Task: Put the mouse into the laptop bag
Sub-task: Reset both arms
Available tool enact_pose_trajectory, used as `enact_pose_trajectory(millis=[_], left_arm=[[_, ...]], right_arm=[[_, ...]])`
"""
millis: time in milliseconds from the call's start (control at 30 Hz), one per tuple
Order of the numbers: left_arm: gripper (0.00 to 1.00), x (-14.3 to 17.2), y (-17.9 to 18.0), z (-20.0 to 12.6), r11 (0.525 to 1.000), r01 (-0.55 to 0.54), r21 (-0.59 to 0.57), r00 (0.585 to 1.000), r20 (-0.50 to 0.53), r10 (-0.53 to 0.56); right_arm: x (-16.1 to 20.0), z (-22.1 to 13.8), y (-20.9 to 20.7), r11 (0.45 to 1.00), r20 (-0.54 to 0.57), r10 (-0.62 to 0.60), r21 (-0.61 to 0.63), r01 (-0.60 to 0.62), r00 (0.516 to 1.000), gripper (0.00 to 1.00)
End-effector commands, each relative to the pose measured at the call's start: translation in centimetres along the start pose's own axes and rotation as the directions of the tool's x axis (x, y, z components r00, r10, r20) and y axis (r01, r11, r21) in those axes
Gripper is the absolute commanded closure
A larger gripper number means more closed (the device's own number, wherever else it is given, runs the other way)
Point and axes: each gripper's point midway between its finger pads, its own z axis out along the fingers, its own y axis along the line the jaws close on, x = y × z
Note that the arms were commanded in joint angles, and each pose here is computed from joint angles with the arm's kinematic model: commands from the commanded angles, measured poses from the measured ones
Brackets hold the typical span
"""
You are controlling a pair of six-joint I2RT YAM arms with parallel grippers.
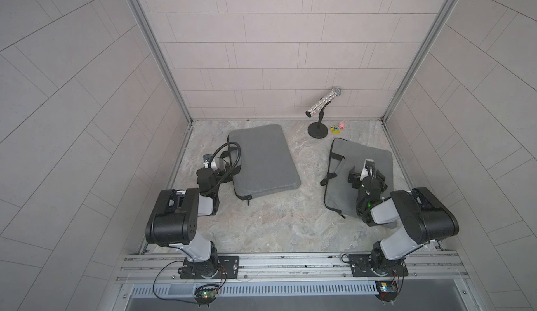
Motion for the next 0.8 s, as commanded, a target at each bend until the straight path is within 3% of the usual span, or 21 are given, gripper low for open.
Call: enact_pose_trajectory(millis=[0,133,233,767], left_arm=[[0.00,-0.5,-0.3,0.0,1.000,-0.009,0.023,1.000,0.023,0.009],[0.00,-0.6,-0.3,0.0,1.000,-0.009,0.021,1.000,0.024,0.009],[0.00,-0.5,-0.4,0.0,1.000,-0.012,0.021,1.000,0.021,0.011],[0.00,-0.6,-0.4,0.1,1.000,-0.012,0.019,1.000,0.023,0.011]], right_arm=[[-2.5,1.3,0.3,0.998,0.059,0.057,0.002,-0.058,0.997,0.00],[-2.3,2.6,2.2,0.999,-0.071,-0.051,-0.010,0.050,0.996,0.00],[-2.7,2.6,2.2,0.999,-0.006,-0.034,-0.008,0.034,0.999,0.00],[-2.4,2.9,3.4,0.995,-0.039,-0.068,-0.071,0.065,0.997,0.00]])
